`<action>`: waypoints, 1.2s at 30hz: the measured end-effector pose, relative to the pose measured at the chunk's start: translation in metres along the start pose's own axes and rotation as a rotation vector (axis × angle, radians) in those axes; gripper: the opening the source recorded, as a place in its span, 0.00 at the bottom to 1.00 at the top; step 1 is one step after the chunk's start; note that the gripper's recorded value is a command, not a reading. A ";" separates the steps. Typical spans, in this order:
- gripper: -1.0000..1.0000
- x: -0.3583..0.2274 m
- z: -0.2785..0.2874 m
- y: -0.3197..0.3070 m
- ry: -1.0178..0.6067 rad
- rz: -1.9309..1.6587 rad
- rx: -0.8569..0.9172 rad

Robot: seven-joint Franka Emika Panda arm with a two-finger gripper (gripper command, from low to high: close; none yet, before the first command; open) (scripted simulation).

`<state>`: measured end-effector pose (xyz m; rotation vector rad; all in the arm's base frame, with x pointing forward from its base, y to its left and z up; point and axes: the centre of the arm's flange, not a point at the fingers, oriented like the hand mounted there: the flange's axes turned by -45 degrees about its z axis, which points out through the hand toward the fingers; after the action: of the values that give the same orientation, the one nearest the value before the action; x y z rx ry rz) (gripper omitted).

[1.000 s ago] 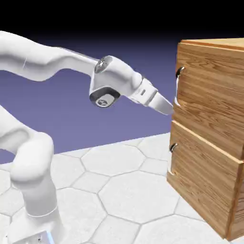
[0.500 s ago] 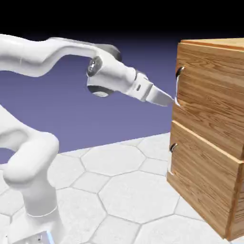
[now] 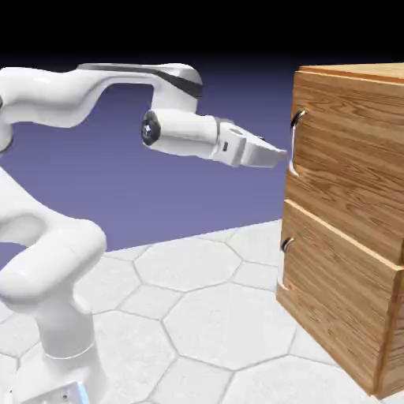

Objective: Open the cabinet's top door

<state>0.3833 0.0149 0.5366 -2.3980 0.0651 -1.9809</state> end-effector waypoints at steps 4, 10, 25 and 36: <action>1.00 -0.006 0.009 -0.011 0.059 -0.013 -0.007; 1.00 -0.018 0.026 -0.026 0.147 -0.034 -0.027; 0.00 -0.019 0.064 -0.022 0.189 -0.054 0.027; 0.00 -0.032 -0.016 0.032 0.180 -0.080 0.304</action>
<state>0.3608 -0.0157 0.5067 -2.0624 -0.3092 -2.0612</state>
